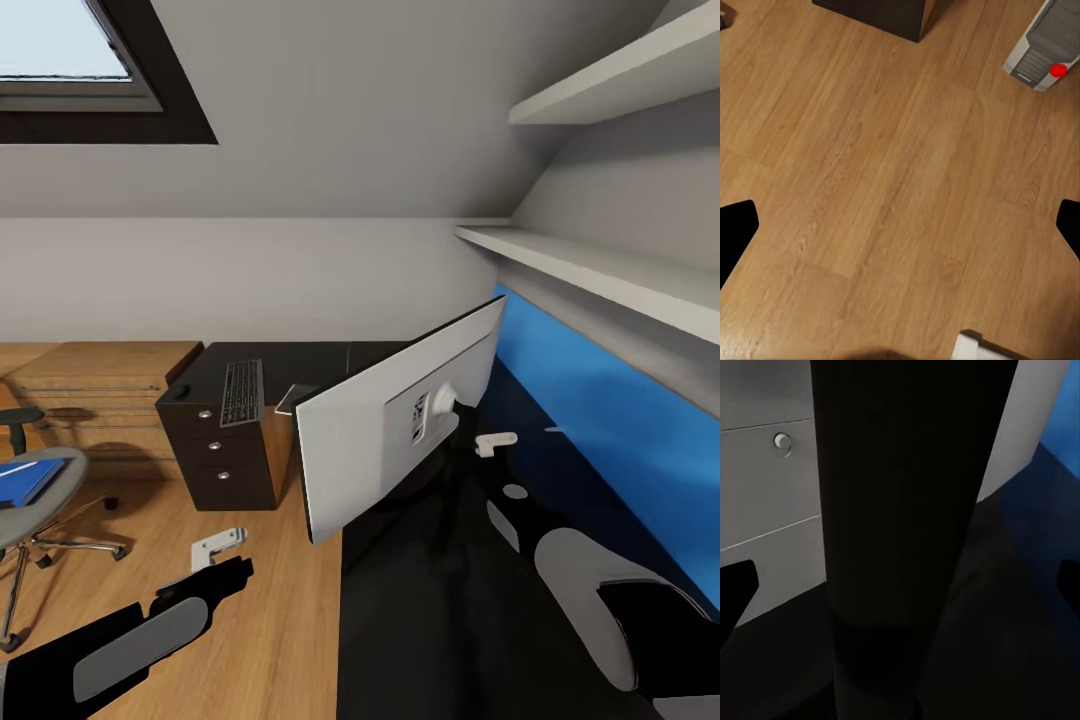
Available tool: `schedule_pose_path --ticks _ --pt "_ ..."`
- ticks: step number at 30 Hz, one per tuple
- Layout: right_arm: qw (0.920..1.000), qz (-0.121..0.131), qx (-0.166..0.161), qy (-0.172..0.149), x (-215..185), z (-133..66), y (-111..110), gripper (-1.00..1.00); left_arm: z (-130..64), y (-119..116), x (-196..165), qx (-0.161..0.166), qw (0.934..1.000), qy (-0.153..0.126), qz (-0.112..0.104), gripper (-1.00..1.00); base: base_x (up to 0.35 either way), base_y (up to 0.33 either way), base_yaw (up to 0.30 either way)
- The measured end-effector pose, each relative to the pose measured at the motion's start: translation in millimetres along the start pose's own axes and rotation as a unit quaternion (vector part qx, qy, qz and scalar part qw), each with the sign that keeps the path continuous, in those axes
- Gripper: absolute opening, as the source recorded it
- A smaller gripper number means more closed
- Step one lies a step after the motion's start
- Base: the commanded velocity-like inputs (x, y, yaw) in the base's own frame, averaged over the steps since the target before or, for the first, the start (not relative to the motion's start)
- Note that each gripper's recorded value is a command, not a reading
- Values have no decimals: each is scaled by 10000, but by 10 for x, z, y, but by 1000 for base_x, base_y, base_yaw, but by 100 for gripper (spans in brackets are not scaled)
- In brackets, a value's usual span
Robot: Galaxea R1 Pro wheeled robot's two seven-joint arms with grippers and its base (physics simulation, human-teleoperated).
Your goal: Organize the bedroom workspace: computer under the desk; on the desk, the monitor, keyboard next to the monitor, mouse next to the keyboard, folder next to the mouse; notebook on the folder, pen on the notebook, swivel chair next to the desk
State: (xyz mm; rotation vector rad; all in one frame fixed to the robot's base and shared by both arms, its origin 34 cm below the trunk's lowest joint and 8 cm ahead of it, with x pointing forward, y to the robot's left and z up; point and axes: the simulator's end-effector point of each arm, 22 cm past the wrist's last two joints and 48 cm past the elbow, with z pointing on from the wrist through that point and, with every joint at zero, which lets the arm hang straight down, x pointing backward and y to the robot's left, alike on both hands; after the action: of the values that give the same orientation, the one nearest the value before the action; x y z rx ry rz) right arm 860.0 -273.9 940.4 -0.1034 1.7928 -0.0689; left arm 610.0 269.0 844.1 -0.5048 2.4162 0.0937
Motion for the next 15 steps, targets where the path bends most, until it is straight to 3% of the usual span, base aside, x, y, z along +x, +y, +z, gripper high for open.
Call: schedule_pose_path --ticks 15 --pt "10000 -19 24 -82 -34 -2 -44 100 0 -5 9 3 10000 11 1 100 0 0 0"
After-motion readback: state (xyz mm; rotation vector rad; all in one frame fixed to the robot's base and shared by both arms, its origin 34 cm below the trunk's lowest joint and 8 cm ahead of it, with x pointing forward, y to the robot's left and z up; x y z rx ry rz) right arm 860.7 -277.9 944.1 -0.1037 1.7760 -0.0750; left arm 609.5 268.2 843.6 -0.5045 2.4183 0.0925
